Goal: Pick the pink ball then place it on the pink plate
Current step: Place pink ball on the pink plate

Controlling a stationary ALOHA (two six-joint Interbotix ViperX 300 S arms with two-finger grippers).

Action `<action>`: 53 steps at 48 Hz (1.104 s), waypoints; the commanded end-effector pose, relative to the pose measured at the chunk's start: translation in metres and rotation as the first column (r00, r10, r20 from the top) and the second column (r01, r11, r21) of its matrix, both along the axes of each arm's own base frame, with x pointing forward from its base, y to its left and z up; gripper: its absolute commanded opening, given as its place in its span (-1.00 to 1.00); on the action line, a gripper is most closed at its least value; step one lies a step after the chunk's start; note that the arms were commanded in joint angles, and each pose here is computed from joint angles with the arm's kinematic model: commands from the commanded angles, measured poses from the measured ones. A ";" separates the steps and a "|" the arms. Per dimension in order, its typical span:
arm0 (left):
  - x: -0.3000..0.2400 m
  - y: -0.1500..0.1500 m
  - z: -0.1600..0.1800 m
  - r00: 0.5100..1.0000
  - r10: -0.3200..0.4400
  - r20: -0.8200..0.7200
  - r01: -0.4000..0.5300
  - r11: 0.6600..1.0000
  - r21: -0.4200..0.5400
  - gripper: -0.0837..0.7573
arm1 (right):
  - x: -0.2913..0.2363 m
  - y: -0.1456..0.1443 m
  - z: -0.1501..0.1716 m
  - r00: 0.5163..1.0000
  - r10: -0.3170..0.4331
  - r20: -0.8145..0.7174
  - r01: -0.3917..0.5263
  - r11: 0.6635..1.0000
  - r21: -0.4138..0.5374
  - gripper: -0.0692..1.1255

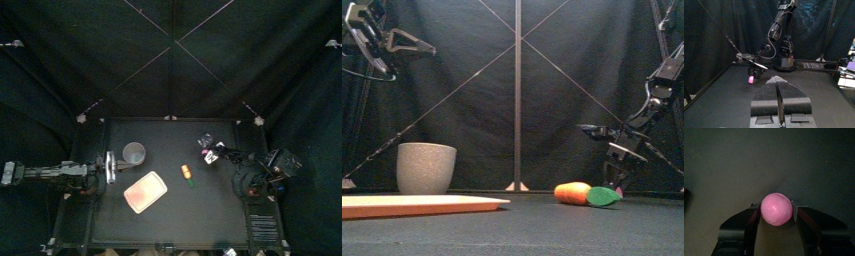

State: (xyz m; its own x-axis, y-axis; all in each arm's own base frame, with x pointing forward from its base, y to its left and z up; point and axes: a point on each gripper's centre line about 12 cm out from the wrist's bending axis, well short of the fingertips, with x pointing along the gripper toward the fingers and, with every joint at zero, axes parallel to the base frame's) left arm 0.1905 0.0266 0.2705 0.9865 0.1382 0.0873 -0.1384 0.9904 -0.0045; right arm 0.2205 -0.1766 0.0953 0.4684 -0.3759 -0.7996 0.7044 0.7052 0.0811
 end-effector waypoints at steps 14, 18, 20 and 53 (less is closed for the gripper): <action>0.001 0.001 0.004 1.000 0.007 0.017 -0.007 1.000 -0.010 -0.84 | 0.081 0.056 0.061 0.942 0.288 0.171 -0.269 0.955 -0.124 0.34; 0.001 0.001 0.003 1.000 0.008 0.013 -0.008 1.000 -0.015 -0.84 | 0.107 0.088 0.077 0.893 0.397 0.212 -0.370 0.915 -0.159 0.34; 0.001 0.002 0.003 1.000 0.009 0.014 -0.009 1.000 -0.014 -0.84 | 0.119 0.103 0.082 0.867 0.444 0.228 -0.412 0.894 -0.173 0.34; -0.001 0.003 -0.004 1.000 0.019 0.001 -0.019 0.999 -0.043 -0.84 | 0.300 0.195 0.052 0.683 0.682 0.263 -0.625 0.731 -0.273 0.32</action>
State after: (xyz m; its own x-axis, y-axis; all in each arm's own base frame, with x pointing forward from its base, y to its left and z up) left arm 0.1883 0.0286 0.2612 0.9856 0.1563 0.0640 -0.1535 0.9870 -0.0467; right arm 0.5027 0.0172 0.1265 0.8215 0.0248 -0.5696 0.0232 0.9968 0.0768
